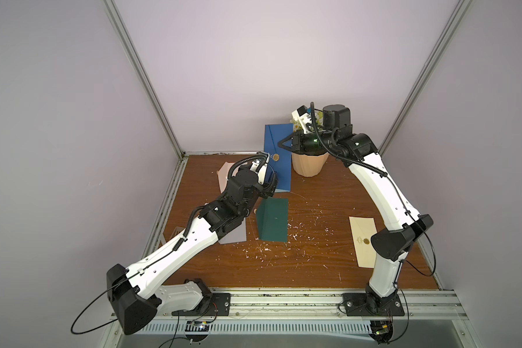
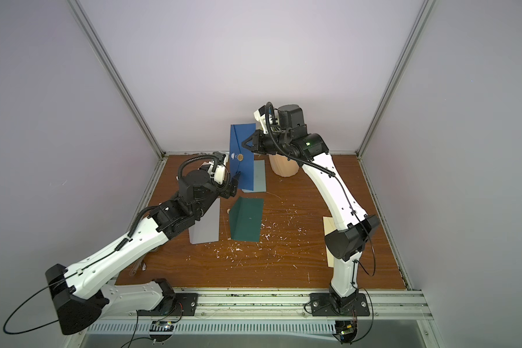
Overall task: Open the envelope
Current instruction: Open the envelope flap on the envelope.
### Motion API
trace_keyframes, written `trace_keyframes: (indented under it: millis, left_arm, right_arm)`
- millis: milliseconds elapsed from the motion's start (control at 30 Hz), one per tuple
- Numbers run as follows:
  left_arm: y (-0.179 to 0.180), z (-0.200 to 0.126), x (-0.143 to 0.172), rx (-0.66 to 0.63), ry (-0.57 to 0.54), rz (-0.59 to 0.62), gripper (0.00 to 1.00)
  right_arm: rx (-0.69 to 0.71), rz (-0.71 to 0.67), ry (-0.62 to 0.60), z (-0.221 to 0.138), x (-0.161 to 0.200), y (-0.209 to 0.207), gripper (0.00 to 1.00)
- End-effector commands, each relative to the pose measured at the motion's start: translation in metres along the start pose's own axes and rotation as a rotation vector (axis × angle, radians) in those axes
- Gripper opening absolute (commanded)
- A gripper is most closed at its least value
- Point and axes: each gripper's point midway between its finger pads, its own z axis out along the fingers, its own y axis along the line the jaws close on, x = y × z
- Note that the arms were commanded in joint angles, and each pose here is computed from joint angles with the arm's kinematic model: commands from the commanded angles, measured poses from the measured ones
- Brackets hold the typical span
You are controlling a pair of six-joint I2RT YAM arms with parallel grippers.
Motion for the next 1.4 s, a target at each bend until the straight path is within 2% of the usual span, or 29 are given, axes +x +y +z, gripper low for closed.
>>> trace_keyframes:
  millis: [0, 200, 433, 667, 1100, 1167, 1367]
  left_arm:
    - [0.010, 0.005, 0.002, -0.112, 0.031, 0.021, 0.85]
    - [0.023, 0.009, 0.002, -0.252, 0.045, 0.027, 0.85]
    - [0.041, 0.002, -0.002, -0.359, 0.025, -0.004, 0.84]
    - [0.055, -0.010, -0.008, -0.414, -0.006, -0.028, 0.84]
    - [0.065, -0.009, -0.005, -0.458, 0.007, -0.029, 0.87]
    - [0.062, -0.008, -0.006, -0.437, 0.003, -0.032, 0.87]
    - [0.018, -0.014, -0.022, -0.147, -0.100, -0.015, 0.86]
  right_arm:
    - [-0.024, -0.037, -0.047, -0.009, -0.014, 0.015, 0.00]
    - [-0.026, -0.034, -0.046, -0.010, -0.015, 0.017, 0.00]
    - [-0.023, -0.030, -0.040, -0.009, -0.014, 0.016, 0.00]
    - [-0.016, -0.024, -0.021, -0.005, -0.010, 0.011, 0.00]
    - [-0.040, -0.025, 0.005, -0.006, -0.003, 0.015, 0.00]
    - [-0.029, -0.026, 0.004, -0.007, -0.003, 0.013, 0.00]
    - [-0.002, -0.034, -0.008, -0.004, -0.006, 0.006, 0.00]
